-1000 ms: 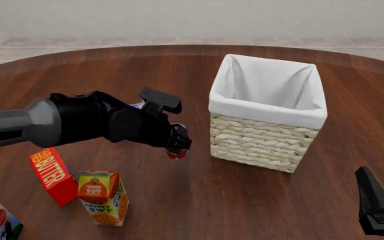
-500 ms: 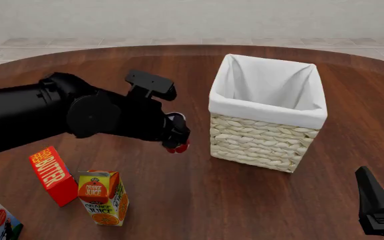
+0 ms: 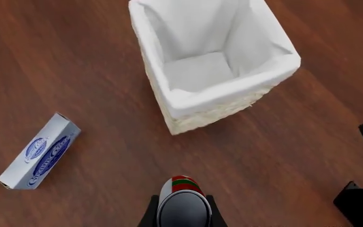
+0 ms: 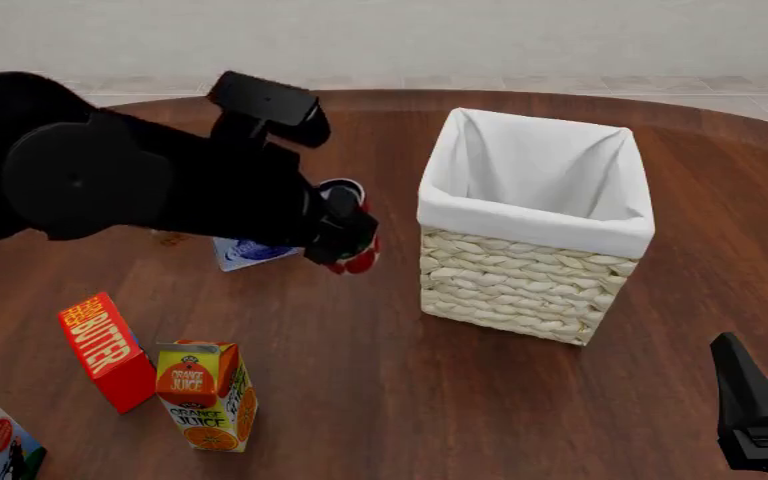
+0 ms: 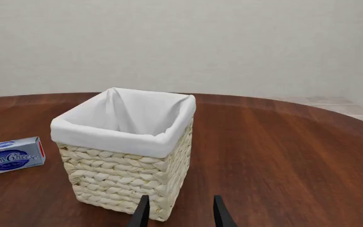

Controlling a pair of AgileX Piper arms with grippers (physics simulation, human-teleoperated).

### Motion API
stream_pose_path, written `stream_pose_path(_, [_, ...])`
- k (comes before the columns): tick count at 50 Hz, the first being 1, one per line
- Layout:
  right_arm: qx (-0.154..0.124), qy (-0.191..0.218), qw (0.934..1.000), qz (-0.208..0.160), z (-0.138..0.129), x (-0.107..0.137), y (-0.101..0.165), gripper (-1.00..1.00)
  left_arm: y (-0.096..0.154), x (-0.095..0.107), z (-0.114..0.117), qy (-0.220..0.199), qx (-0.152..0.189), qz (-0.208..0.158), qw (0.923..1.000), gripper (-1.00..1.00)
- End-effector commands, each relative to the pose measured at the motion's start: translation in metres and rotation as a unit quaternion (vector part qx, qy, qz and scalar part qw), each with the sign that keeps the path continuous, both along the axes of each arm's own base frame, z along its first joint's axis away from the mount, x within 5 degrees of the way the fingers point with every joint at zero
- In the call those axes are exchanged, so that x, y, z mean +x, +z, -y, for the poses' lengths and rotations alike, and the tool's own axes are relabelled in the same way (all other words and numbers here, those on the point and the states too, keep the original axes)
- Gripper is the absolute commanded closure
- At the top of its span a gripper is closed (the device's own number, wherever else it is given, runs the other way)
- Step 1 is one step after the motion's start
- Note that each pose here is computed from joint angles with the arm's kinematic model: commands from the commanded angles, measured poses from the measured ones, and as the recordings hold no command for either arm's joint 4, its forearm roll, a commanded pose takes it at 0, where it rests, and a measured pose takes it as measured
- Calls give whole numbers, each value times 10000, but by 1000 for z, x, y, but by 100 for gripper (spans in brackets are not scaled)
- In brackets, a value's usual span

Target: Pick up the tomato sauce, and put it in the basket.

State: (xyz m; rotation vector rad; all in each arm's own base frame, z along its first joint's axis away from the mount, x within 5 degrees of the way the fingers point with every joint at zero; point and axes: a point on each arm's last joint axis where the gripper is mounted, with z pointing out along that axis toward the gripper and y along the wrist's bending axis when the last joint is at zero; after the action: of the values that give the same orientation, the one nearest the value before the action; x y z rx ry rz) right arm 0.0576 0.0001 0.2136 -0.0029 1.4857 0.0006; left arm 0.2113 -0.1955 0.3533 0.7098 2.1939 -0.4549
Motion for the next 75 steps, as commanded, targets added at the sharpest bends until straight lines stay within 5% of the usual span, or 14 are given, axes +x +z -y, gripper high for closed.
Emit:
stream_pose_path(1, [0, 1, 10000, 0, 0, 0, 0, -100, 23, -12, -7, -123, -85, 205, 9997, 100])
stream_pose_path(33, [1, 1, 10000, 1, 0, 0, 0, -100, 71, -27, -10, -219, -488, 533, 9971, 100])
stream_pose_path(75, [1, 1, 10000, 1, 0, 0, 0, -100, 105, -16, 34, -584, -903, 843, 9906, 100])
